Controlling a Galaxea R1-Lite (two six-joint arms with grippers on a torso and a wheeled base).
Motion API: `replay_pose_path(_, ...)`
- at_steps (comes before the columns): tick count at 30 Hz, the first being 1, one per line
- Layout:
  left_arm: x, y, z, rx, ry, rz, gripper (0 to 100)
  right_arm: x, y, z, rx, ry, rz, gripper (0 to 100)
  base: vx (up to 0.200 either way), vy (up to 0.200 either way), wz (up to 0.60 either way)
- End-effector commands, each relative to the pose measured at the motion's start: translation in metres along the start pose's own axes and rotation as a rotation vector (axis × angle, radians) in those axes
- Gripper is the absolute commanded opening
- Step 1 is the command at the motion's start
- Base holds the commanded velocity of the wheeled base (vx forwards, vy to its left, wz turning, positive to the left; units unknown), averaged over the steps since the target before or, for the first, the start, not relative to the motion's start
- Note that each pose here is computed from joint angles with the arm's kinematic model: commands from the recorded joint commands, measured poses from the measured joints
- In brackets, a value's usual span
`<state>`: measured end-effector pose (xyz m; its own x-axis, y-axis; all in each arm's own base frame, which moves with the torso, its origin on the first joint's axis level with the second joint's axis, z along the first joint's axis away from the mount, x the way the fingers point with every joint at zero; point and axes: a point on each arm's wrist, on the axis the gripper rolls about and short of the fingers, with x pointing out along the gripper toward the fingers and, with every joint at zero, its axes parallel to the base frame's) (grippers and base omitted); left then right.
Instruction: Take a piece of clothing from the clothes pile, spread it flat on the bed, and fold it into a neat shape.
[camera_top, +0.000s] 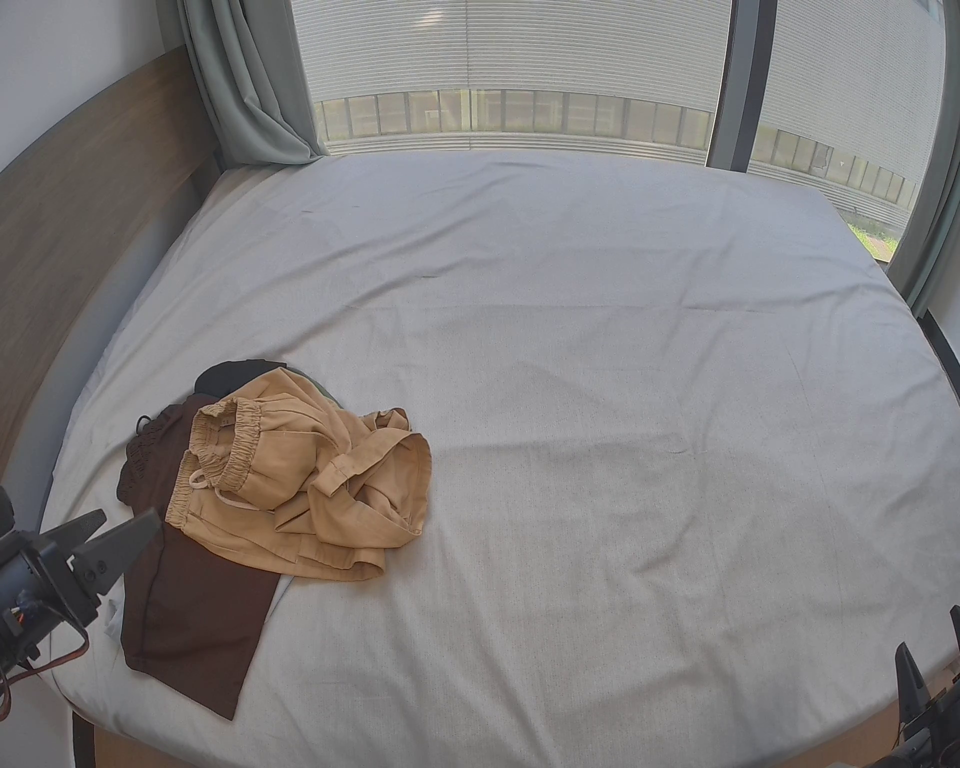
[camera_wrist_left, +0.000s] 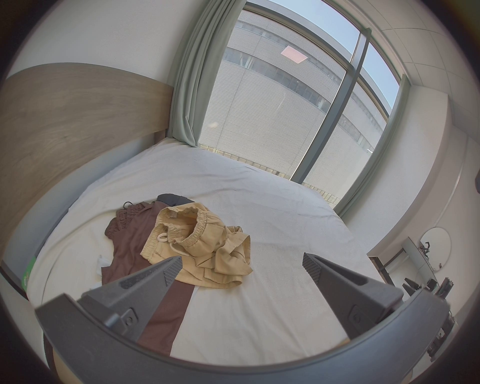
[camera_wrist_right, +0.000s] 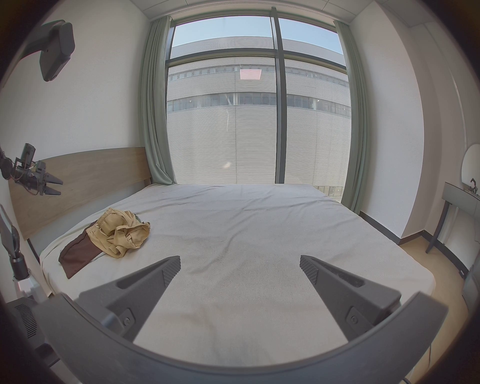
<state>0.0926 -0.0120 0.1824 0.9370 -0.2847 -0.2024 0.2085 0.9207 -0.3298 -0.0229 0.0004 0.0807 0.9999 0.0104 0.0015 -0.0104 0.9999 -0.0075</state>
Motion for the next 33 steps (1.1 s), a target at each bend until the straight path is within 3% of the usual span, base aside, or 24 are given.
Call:
replay_pose_path(1,0.021,0.003,0.005,-0.012,0.056,-0.010,100,0.001,0.000,-0.005,-0.002,0.011,0.000,100,0.000,0.000,0.00)
replay_pose_path(18,0.084,0.021,0.021,-0.031,0.094,-0.011,100,0.001,0.000,-0.005,-0.002,0.011,0.002,100,0.000,0.000,0.00)
replay_pose_path(33,0.131,0.048,0.021,-0.080,0.178,-0.029,100,0.001,0.000,-0.005,-0.002,0.011,0.002,100,0.000,0.000,0.00)
